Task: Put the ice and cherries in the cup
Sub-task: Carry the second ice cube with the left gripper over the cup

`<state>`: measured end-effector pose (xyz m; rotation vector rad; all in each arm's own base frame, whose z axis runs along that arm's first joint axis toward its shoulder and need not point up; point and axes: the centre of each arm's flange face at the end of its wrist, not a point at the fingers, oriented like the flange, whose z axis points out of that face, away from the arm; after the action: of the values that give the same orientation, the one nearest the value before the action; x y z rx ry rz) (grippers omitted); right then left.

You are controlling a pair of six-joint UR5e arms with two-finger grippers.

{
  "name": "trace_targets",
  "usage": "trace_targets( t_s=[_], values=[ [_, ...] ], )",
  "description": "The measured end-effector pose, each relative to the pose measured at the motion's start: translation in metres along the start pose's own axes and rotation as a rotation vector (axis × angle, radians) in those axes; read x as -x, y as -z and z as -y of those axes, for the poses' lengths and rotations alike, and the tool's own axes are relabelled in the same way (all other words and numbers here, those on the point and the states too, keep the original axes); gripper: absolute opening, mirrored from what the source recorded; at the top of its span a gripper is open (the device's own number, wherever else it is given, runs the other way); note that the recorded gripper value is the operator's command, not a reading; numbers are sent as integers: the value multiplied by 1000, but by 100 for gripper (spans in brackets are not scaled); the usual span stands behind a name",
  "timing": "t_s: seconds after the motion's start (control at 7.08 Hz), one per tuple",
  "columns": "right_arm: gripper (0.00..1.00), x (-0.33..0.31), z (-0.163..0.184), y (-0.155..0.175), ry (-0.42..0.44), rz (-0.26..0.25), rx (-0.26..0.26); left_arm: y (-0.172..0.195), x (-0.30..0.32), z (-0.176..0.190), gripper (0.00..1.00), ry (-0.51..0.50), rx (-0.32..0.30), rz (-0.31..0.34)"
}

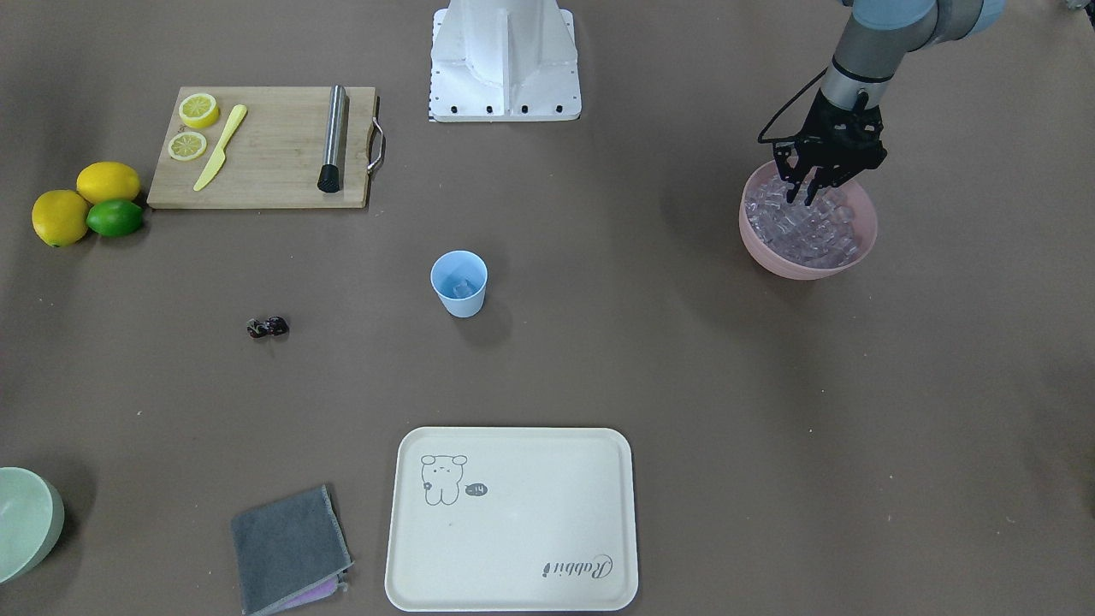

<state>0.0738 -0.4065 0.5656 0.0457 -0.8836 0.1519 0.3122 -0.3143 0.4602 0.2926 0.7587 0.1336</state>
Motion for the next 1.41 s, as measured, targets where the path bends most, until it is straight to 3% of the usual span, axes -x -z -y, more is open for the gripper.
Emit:
trace_targets(
  t_s=[0.42, 0.71, 1.13, 1.41],
  values=[
    [100, 1, 0, 0, -2, 2, -1, 17, 2, 11, 0, 16, -32, -11],
    [100, 2, 0, 1, 0, 4, -2, 37, -5, 37, 0, 37, -96, -42],
    [100, 6, 1, 4, 4, 9, -7, 85, -66, 114, 0, 92, -252, -196],
    [100, 7, 3, 5, 5, 9, -9, 106, -143, 163, 0, 200, -315, -336]
  ],
)
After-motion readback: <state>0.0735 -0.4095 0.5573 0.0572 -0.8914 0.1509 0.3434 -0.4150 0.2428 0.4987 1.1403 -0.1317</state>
